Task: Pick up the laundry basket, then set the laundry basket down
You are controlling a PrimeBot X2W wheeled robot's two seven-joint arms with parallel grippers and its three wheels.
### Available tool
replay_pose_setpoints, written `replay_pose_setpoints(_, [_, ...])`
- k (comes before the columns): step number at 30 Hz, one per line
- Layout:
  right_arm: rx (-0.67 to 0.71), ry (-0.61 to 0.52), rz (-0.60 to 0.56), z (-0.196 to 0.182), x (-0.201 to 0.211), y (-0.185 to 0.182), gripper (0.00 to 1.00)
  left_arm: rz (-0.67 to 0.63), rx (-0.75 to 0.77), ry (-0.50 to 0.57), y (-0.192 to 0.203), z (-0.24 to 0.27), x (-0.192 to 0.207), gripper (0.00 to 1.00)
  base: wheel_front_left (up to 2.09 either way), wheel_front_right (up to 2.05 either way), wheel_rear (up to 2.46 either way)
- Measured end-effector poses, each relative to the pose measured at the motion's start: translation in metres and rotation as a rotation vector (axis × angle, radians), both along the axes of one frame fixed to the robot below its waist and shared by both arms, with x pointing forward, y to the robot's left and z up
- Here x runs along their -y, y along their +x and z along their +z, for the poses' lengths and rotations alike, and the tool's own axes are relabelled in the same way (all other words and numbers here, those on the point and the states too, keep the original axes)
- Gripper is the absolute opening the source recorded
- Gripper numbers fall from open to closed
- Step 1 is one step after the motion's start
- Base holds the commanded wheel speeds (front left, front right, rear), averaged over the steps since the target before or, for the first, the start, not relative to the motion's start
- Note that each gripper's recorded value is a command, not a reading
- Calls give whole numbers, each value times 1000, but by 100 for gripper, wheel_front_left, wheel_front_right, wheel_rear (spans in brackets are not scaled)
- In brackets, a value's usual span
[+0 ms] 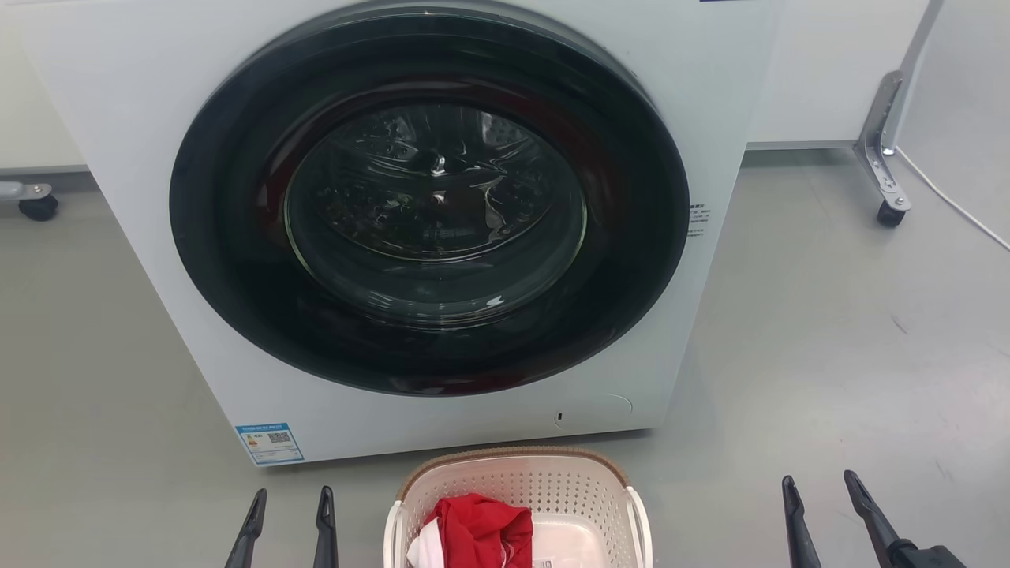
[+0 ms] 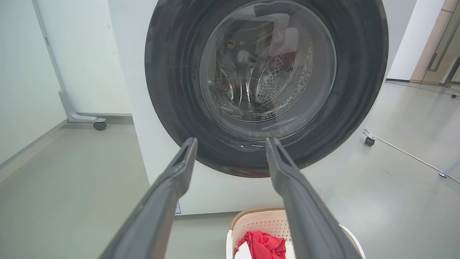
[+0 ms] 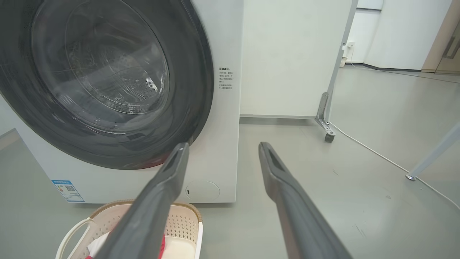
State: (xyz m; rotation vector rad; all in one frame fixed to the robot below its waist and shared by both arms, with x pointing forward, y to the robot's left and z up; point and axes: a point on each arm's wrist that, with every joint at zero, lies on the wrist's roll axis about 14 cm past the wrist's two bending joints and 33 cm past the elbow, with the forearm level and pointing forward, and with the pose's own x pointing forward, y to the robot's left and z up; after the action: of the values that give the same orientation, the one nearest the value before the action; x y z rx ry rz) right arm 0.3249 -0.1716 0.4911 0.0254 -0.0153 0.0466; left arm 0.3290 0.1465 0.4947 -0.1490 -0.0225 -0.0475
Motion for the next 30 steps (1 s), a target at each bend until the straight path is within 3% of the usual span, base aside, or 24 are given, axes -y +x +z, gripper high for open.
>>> replay_pose_setpoints(30, [46, 2, 0, 13, -8, 3, 100, 25, 7, 8, -6, 7, -2, 100, 0, 0, 0])
